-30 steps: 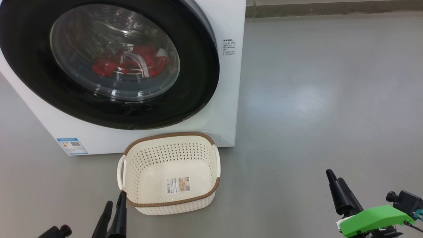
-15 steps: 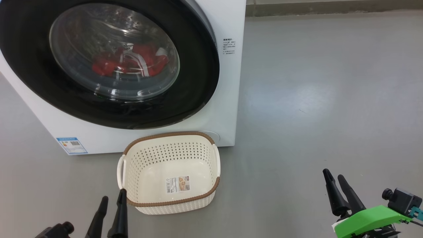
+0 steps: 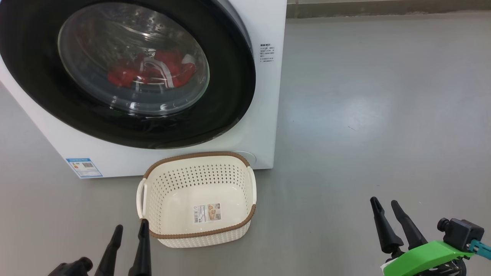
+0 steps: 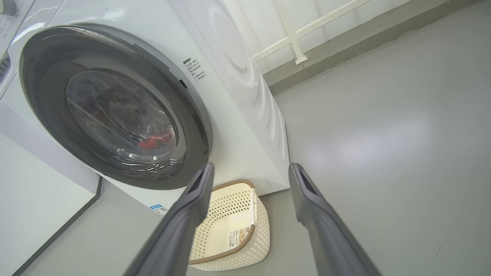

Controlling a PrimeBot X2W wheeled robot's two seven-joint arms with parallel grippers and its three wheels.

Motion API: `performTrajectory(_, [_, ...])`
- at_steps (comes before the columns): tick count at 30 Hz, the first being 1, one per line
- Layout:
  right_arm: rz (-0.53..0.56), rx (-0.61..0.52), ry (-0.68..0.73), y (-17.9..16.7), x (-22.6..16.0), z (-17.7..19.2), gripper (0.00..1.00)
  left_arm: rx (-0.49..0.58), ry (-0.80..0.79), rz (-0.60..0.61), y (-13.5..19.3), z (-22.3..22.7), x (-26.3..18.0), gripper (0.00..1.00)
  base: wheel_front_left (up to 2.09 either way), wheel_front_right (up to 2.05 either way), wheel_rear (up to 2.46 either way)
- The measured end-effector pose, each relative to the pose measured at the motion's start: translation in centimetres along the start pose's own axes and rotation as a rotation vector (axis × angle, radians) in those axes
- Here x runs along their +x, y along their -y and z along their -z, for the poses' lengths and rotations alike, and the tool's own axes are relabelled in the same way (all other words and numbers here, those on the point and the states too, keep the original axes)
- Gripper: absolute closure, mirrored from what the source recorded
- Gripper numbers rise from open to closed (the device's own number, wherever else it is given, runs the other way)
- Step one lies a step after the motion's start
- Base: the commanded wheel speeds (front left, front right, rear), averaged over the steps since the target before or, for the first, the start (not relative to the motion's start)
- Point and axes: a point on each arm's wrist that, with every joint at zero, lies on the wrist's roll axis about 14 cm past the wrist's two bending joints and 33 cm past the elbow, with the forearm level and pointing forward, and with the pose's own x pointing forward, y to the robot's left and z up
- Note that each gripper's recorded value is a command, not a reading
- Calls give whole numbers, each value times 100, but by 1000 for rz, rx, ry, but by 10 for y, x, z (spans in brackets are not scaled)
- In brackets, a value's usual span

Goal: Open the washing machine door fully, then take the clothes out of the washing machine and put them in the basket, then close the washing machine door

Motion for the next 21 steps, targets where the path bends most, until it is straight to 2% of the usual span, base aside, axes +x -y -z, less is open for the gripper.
performTrajectory(21, [-39,-201,32,-5,-5,-4,0,235,29,50,9,0,-7,0,0,0,0])
